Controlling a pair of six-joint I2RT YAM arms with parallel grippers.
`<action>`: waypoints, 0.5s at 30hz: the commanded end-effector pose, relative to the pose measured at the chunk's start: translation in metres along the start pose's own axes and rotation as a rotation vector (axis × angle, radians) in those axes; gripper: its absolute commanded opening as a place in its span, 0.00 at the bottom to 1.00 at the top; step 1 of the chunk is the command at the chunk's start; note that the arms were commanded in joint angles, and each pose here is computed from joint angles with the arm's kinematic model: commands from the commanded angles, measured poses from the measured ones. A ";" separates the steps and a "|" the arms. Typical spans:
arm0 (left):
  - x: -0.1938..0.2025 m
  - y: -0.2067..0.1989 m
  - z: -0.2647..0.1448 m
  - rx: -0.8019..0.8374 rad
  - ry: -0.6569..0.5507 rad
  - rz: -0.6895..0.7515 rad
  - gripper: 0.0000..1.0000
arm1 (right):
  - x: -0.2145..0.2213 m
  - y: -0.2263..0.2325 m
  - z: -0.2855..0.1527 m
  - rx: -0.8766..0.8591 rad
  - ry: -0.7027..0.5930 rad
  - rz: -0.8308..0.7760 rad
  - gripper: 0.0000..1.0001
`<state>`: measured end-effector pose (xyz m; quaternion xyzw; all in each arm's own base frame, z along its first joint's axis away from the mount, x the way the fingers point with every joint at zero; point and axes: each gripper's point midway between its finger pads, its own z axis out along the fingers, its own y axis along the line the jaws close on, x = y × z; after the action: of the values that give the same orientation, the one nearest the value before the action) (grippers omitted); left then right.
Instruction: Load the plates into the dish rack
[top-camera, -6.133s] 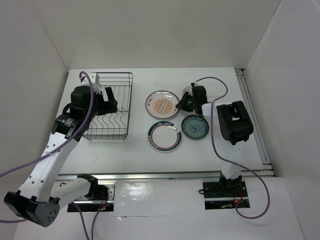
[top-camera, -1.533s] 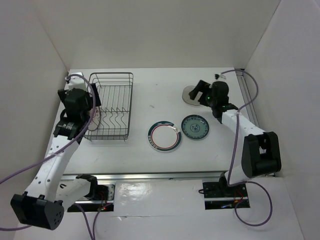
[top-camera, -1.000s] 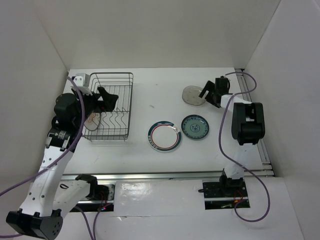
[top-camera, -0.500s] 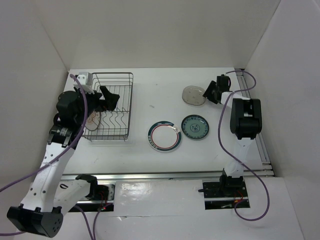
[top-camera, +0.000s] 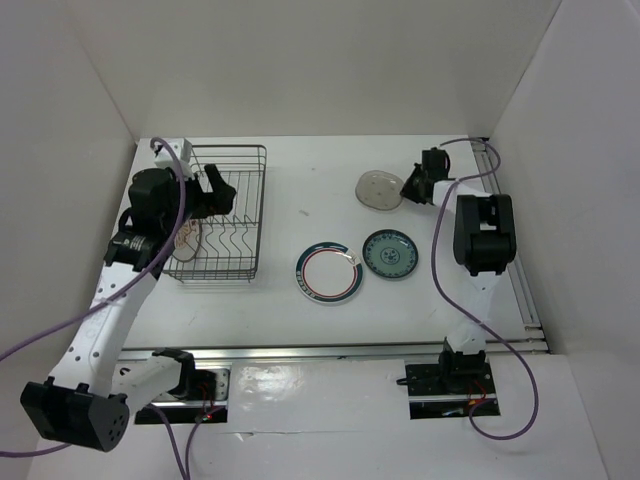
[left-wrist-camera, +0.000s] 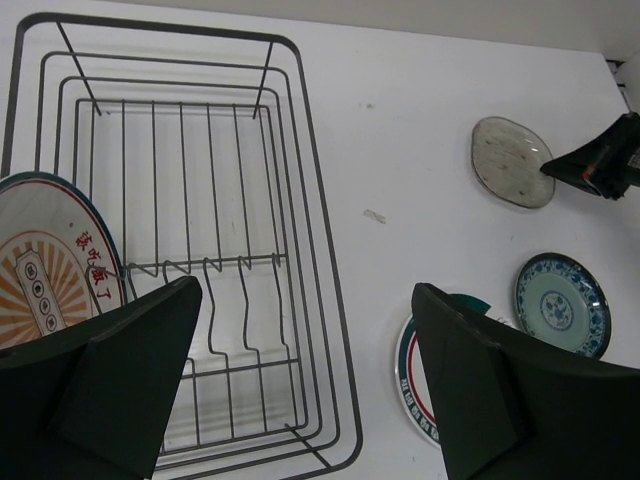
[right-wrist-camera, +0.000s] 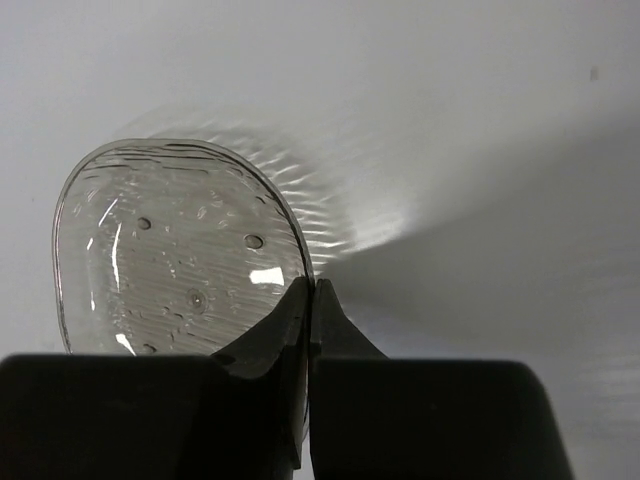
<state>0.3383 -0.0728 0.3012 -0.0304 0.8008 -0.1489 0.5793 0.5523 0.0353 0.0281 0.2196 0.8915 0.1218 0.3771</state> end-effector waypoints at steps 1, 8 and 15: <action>-0.012 -0.003 0.004 0.001 -0.008 -0.011 1.00 | 0.016 0.006 -0.029 -0.038 0.020 0.061 0.00; 0.006 -0.029 0.016 0.150 0.092 -0.067 1.00 | -0.014 0.146 -0.152 -0.544 -0.298 -0.047 0.00; 0.008 -0.053 0.020 0.290 0.117 -0.083 1.00 | 0.036 0.223 -0.211 -0.798 -0.266 -0.180 0.00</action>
<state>0.3469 -0.1141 0.2683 0.0023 0.8355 -0.2409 0.4938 0.4587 0.2093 0.1992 0.0414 0.7767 0.3499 0.5221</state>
